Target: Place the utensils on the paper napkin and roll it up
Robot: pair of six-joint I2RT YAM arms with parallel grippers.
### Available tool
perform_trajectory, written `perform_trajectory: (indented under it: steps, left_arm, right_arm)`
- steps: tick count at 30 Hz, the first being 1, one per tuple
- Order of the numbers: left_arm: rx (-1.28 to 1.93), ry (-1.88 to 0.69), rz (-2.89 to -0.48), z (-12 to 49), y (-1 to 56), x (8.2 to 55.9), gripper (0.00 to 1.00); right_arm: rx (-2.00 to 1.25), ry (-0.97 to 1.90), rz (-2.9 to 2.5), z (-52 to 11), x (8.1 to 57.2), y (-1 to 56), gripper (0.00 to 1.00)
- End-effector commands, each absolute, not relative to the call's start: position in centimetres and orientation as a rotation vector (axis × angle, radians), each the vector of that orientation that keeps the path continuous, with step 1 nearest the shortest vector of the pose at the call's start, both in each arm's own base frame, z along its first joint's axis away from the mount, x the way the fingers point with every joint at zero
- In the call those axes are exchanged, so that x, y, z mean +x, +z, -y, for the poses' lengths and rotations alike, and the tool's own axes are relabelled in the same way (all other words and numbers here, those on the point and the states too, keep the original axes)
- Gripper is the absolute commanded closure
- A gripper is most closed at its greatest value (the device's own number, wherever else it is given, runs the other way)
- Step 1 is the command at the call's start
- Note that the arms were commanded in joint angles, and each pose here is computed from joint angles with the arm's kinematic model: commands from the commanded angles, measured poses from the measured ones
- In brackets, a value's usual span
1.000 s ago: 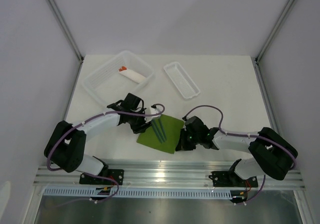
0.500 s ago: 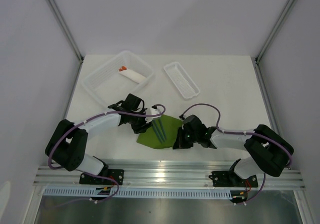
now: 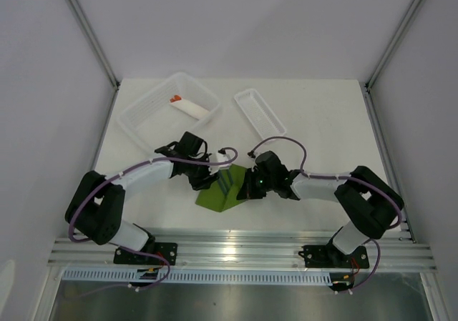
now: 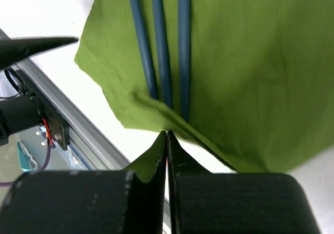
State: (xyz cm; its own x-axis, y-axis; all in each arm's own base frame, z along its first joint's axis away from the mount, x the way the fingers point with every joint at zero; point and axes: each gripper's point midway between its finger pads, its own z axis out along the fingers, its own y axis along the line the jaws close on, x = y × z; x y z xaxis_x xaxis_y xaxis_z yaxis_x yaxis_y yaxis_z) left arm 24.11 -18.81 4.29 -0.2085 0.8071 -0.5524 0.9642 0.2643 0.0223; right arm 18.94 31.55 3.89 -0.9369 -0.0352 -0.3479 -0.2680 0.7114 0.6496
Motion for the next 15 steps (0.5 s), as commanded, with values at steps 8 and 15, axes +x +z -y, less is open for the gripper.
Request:
perform_trajectory:
  steps: [8, 15]
  left_arm:
    - [1.631, -0.642, -1.977, 23.6, 8.6, 23.5, 0.47]
    - [1.650, -0.765, -1.995, 26.1, 7.8, 21.4, 0.41]
  right_arm:
    - [-0.213, 1.204, -2.545, -34.0, 21.8, 3.8, 1.00]
    - [-0.201, 1.229, -2.517, -33.8, 22.2, 4.5, 1.00]
